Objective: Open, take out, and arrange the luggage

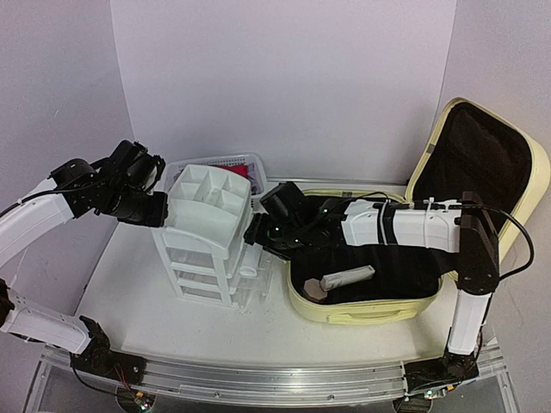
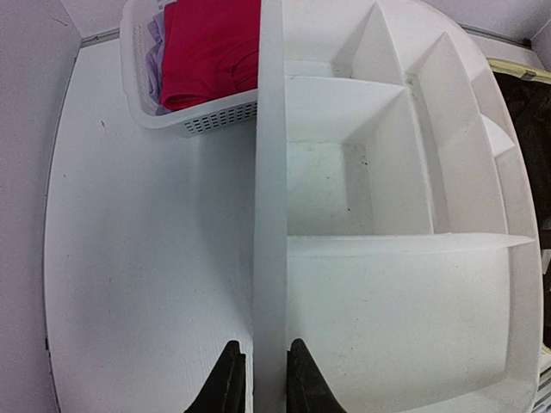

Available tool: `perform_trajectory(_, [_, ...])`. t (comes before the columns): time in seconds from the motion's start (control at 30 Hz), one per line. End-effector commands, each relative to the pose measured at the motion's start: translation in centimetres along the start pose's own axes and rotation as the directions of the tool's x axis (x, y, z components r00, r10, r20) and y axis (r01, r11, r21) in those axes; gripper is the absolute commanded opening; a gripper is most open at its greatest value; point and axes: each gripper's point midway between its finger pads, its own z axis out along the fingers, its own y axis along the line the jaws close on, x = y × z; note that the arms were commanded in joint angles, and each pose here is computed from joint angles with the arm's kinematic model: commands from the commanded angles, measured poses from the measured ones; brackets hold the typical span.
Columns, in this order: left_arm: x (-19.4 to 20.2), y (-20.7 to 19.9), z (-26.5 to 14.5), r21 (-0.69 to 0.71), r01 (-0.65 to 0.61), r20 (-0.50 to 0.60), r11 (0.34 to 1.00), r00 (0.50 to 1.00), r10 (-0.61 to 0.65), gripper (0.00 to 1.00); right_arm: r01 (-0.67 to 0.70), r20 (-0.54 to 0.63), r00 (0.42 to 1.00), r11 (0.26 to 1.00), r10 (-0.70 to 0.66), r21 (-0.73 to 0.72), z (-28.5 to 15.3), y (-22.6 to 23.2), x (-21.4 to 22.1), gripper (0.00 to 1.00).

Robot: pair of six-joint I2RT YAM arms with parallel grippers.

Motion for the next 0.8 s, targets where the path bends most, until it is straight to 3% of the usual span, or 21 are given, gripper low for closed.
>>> perform_trajectory(0.0, [2.0,1.0,0.1,-0.031,-0.021,-0.064,0.999,0.998,0.019,0.16,0.062,0.079,0.995,0.995,-0.056,-0.073,-2.6,3.4,-2.6,0.76])
perform_trajectory(0.17, [1.9,0.9,0.2,-0.029,-0.025,-0.065,0.999,0.998,0.023,0.16,0.229,0.166,0.96,0.973,-0.226,0.001,-7.0,2.5,-4.9,0.9])
perform_trajectory(0.3, [1.8,1.0,0.1,-0.032,-0.029,-0.06,0.999,0.998,0.027,0.17,0.236,0.189,0.938,0.934,-0.291,0.268,-10.4,-4.0,-5.9,0.98])
perform_trajectory(0.4, [1.8,1.0,0.2,-0.035,-0.036,-0.063,0.999,0.997,0.033,0.17,-0.015,0.288,0.949,0.892,-0.129,0.452,-14.0,-11.0,-6.4,0.98])
perform_trajectory(0.53, [2.0,0.9,0.3,-0.028,-0.036,-0.07,0.999,0.997,0.034,0.16,-0.328,0.353,0.924,0.779,0.146,0.535,-15.7,-18.0,-5.6,0.98])
perform_trajectory(0.67, [2.1,0.8,0.4,-0.025,-0.039,-0.074,0.999,0.997,0.037,0.17,-0.466,0.321,0.885,0.64,0.337,0.611,-14.5,-23.0,-3.1,0.98])
perform_trajectory(0.77, [2.0,0.8,0.3,-0.023,-0.035,-0.071,0.999,0.997,0.034,0.17,-0.483,0.306,0.873,0.595,0.379,0.642,-13.6,-24.4,-2.9,0.98])
